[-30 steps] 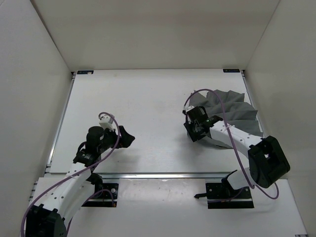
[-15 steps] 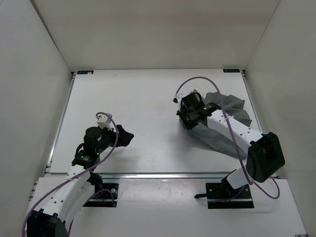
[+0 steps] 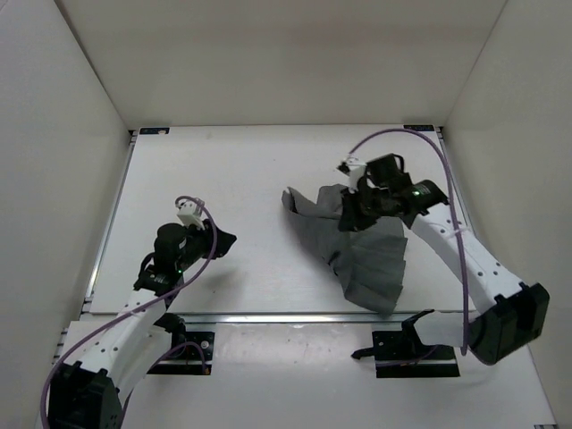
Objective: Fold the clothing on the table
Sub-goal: Flatten the skirt out
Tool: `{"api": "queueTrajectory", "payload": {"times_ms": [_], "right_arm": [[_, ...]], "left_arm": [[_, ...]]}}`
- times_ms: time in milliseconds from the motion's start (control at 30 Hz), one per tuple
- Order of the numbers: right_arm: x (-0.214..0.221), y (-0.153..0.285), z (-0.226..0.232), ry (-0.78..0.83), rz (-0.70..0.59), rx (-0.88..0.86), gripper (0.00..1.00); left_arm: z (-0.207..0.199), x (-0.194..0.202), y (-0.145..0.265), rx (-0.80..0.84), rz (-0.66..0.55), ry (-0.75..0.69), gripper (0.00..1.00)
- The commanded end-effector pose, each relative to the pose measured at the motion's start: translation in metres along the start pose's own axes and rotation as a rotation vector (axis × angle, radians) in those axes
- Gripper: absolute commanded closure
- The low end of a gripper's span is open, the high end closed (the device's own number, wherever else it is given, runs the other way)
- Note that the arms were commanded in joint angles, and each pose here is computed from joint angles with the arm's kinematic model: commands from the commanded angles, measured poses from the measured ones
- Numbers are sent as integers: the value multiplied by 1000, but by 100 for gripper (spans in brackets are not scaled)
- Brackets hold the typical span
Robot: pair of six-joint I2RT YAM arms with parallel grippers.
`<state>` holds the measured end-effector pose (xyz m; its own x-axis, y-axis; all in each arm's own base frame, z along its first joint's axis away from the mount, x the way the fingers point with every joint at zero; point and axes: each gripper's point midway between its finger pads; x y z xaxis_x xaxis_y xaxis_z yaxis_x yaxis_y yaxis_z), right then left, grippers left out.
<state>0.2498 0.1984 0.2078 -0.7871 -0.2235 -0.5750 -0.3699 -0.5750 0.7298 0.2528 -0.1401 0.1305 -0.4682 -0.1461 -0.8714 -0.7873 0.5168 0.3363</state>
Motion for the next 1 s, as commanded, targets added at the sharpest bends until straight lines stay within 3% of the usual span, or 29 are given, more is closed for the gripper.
{"api": "queueTrajectory", "payload": {"times_ms": [0,67,167,300,400,467,500,533,600,733,900,967], "right_arm": [[34,33,-42,-143,-2,99,100],[33,49,-74,-235,-95,170,100],[32,49,-82,-275,-131,178,100],[35,37,-85,-301,-125,156,100],[27,41,-91,-344,-166,148,100],[24,44,-99,-376,-193,160,100],[23,46,-105,-405,-203,168,100],[20,46,-104,-411,-210,154,100],[17,48,-116,-479,-236,166,100],[9,58,-136,-576,-308,212,100],[18,65,-165,-681,-319,324,100],[22,62,-166,-695,-305,318,100]], "left_arm": [[-11,-33,-11,29,-64,-35,59],[-19,-33,-18,67,-54,-30,54],[-35,-36,-33,127,-44,-27,50],[-55,-29,-55,197,12,-1,59],[-71,-38,-68,264,-51,-7,69],[-76,-30,-77,280,-40,-29,58],[-80,-25,-84,303,-24,-50,32],[-80,-17,-92,309,-2,-58,20],[-81,-9,-102,327,20,-70,14],[-83,3,-117,349,49,-97,14],[-83,-2,-120,365,-7,-135,1],[-89,-9,-123,391,-37,-171,9]]}}
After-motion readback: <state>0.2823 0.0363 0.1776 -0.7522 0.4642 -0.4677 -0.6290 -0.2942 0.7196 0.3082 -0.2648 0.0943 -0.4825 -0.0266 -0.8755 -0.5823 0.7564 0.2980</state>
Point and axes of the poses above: each gripper's point midway between its finger pads, its own y axis back along the fingers, its own z axis along the line the jaws close on, x = y × z, and after that the axes turned 9 degrees about -y, right-handed
